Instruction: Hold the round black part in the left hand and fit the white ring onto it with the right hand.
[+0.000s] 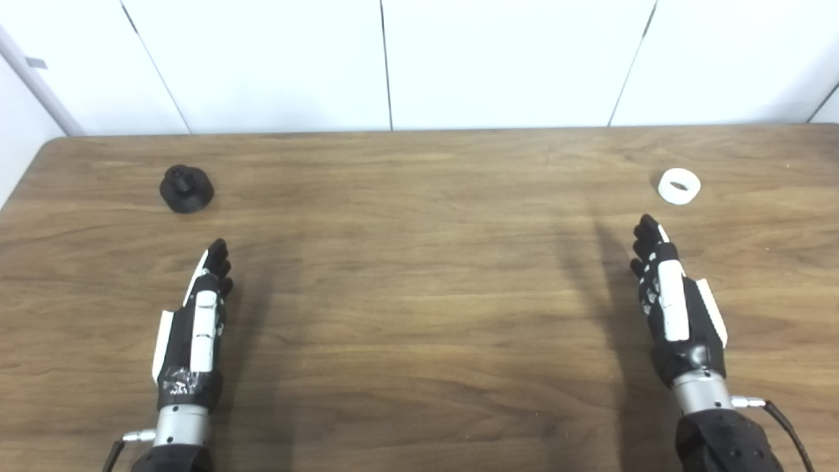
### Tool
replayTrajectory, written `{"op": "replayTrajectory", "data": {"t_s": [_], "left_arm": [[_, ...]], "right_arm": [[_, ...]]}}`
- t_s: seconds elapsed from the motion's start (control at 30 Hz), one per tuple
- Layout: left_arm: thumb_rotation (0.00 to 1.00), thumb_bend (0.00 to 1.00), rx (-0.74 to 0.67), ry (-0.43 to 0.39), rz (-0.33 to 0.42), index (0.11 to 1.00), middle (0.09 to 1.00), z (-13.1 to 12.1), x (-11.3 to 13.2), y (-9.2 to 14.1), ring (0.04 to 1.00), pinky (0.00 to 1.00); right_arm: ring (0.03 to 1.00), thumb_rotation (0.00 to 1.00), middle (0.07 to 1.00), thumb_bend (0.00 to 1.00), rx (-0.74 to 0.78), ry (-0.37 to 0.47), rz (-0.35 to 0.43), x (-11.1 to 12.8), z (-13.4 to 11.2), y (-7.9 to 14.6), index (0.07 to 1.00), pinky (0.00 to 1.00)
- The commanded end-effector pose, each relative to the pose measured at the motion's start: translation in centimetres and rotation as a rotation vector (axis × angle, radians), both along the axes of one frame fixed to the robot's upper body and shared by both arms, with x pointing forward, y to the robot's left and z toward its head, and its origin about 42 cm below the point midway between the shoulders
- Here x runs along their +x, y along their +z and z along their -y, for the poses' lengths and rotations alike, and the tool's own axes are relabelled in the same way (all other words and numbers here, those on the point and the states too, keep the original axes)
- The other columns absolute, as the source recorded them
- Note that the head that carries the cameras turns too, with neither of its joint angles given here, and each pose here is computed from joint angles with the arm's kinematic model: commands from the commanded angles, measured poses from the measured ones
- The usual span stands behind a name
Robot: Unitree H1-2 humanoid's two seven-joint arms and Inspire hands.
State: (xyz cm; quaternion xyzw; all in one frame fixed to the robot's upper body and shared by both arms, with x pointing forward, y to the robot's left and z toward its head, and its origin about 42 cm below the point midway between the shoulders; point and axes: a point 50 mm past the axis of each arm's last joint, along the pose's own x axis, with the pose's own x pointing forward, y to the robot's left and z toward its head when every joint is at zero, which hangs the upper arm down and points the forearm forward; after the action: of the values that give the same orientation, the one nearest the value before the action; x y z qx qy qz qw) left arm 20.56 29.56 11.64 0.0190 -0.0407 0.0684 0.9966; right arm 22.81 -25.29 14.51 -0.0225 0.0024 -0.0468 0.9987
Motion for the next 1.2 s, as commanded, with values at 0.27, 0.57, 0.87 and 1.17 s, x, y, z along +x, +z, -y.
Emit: {"op": "replayTrajectory", "data": {"t_s": [0.27, 0.57, 0.87, 1.17], "left_arm": [[0.93, 0.43, 0.021, 0.006, 0.045, 0.970, 0.984, -0.1, -0.5, 0.7, 0.993, 1.00], [0.91, 0.43, 0.029, -0.008, 0.046, 0.972, 0.986, 0.6, -0.7, 0.0, 0.995, 1.00], [0.86, 0.47, 0.027, -0.018, 0.027, 0.967, 0.989, 2.3, -0.6, -0.9, 1.000, 1.00], [0.87, 0.53, 0.059, -0.013, 0.022, 0.974, 0.990, 3.2, -0.3, -1.4, 1.000, 1.00]], "right_arm": [[0.993, 1.00, 0.975, 0.55, -0.008, -0.006, 0.030, -1.3, 0.4, 0.3, 0.969, 1.00], [0.996, 1.00, 0.975, 0.51, -0.016, -0.002, 0.017, -1.7, 1.0, -0.2, 0.966, 1.00], [1.000, 1.00, 0.993, 0.46, 0.001, 0.022, 0.026, -1.5, 1.9, -0.8, 0.992, 1.00], [1.000, 1.00, 1.000, 0.48, 0.019, 0.044, 0.027, -1.2, 2.3, -0.9, 1.000, 1.00]]}}
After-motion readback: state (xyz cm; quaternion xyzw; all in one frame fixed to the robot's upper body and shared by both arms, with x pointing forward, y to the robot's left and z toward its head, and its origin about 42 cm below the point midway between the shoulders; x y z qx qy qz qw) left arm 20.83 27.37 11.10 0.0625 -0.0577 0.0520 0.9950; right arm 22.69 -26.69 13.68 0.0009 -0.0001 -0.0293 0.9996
